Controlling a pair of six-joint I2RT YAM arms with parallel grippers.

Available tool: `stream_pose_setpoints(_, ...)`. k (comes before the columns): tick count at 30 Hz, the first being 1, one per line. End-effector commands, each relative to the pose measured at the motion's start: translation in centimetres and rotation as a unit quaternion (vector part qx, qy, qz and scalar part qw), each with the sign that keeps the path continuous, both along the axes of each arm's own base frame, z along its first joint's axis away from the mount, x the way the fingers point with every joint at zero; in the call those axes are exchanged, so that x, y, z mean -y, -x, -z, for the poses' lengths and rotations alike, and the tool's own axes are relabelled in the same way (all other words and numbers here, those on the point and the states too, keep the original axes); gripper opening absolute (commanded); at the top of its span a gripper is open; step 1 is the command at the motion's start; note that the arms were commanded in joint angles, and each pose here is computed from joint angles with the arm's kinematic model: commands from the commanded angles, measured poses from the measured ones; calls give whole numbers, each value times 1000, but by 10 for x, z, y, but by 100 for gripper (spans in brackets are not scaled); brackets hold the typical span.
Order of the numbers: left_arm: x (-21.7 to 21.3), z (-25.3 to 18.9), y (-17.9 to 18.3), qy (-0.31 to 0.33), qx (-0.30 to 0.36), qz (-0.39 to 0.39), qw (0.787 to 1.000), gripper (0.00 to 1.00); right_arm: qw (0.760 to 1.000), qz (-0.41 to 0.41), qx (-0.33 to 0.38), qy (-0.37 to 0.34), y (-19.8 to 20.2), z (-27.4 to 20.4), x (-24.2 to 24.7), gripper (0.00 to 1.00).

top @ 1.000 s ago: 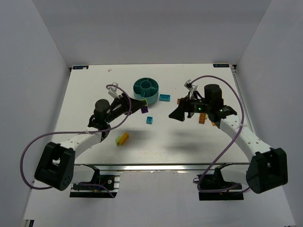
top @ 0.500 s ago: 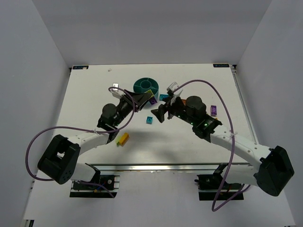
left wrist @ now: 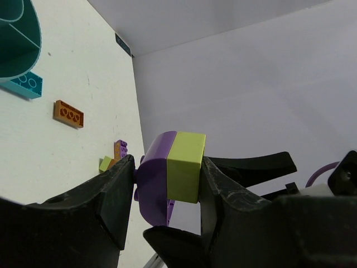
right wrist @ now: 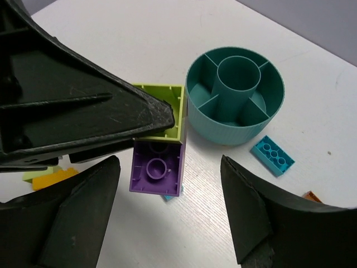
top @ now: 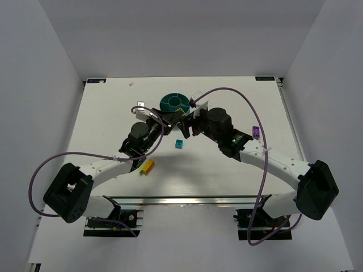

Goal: Sort the legos into containers by color

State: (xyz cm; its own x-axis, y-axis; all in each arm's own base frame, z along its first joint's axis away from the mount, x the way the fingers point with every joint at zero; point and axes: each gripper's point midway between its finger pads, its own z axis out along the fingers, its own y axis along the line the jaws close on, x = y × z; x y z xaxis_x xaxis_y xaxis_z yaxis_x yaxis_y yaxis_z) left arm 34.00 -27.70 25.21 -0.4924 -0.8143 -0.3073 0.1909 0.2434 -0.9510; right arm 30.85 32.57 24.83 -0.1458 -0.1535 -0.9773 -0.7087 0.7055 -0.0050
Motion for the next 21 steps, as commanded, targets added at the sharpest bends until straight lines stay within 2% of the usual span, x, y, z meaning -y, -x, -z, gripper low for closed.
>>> stream_pose_setpoints(1,-1,-26,0,19,27,-9,999,17,1000,9,5,-17,-5,-16,-6,77)
stream_pose_setpoints(6,-2,-33,3,32,32,-7,999,17,1000,3,8,-15,-6,-11,-8,71)
stream_pose_setpoints(8,-1,-32,5,43,29,-4,999,17,1000,-9,15,-21,-6,-15,-12,63)
stream_pose_setpoints(9,-2,-32,6,52,27,-4,998,17,1000,-15,16,-21,-5,-14,-14,54)
stream_pose_setpoints(13,-2,-30,8,52,23,-3,998,17,999,-32,32,-20,-3,-19,-17,40)
stream_pose_setpoints(16,-2,-29,9,53,22,-4,998,17,998,-43,38,-16,-1,-19,-20,33)
stream_pose_setpoints(19,-2,-27,10,55,17,-3,998,18,997,-54,45,-12,1,-20,-21,16)
stream_pose_setpoints(21,-2,-26,10,55,17,-4,998,20,997,-56,55,-6,1,-22,-20,12)
